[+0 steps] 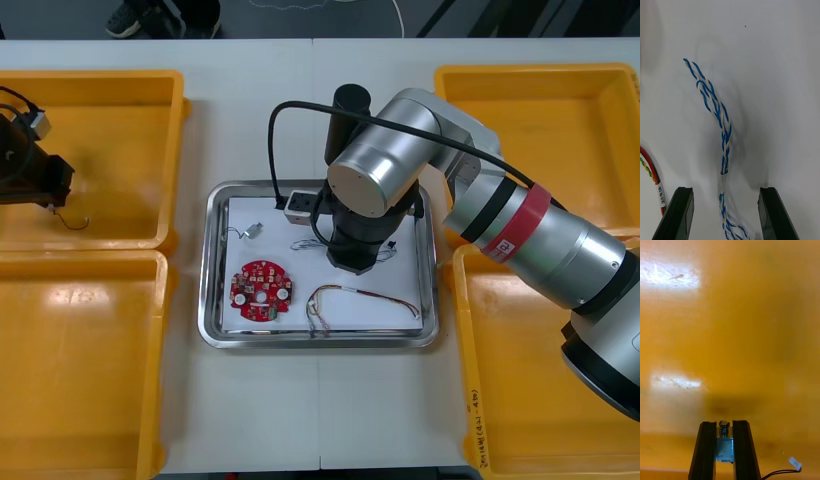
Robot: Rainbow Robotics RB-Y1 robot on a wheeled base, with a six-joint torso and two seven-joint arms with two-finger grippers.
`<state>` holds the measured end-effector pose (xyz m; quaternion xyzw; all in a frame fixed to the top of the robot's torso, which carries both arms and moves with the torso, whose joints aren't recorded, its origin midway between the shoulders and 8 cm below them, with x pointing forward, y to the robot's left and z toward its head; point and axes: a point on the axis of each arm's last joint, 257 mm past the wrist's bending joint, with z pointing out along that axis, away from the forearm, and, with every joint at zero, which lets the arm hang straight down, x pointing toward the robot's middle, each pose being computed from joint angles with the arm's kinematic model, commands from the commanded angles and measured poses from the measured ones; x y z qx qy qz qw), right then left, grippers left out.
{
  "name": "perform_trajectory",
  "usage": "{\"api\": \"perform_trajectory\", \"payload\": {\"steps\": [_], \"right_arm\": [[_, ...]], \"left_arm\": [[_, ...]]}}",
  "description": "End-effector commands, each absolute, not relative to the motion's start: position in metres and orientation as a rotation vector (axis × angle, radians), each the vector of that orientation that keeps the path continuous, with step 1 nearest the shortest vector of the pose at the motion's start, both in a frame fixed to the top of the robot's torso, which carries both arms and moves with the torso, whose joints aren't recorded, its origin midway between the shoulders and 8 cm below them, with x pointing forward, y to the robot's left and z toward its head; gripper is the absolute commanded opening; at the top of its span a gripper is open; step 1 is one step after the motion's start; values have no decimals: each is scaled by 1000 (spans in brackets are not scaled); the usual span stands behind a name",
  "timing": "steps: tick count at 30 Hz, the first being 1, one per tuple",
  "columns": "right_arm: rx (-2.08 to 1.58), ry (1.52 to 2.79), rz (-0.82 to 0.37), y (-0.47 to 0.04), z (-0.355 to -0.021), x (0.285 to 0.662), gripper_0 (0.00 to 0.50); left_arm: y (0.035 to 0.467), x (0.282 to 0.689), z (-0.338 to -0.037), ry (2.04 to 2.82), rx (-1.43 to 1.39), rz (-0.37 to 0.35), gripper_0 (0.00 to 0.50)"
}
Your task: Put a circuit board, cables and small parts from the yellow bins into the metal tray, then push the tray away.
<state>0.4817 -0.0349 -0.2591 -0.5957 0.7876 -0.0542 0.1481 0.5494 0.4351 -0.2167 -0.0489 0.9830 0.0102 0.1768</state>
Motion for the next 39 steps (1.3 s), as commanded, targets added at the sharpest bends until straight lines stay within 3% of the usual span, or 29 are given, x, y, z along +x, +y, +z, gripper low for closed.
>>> {"api": "perform_trajectory", "payload": {"steps": [1, 11, 23, 33, 39], "right_arm": [[-1731, 2217, -109, -18, -225, 485, 500], [-1674, 2281, -40, -30, -179, 480, 500], [-1439, 2414, 5, -57, -129, 466, 500], [-1145, 2480, 149, -71, -109, 461, 500], [-1028, 2519, 168, -86, -109, 458, 500]], "left_arm": [[416, 566, -155, 2709, -167, 41, 0], [388, 542, -101, 2710, -176, 57, 0], [353, 504, -69, 2742, -206, 68, 0], [304, 496, -55, 2707, -220, -62, 0], [272, 499, -54, 2671, -161, -91, 0]]}}
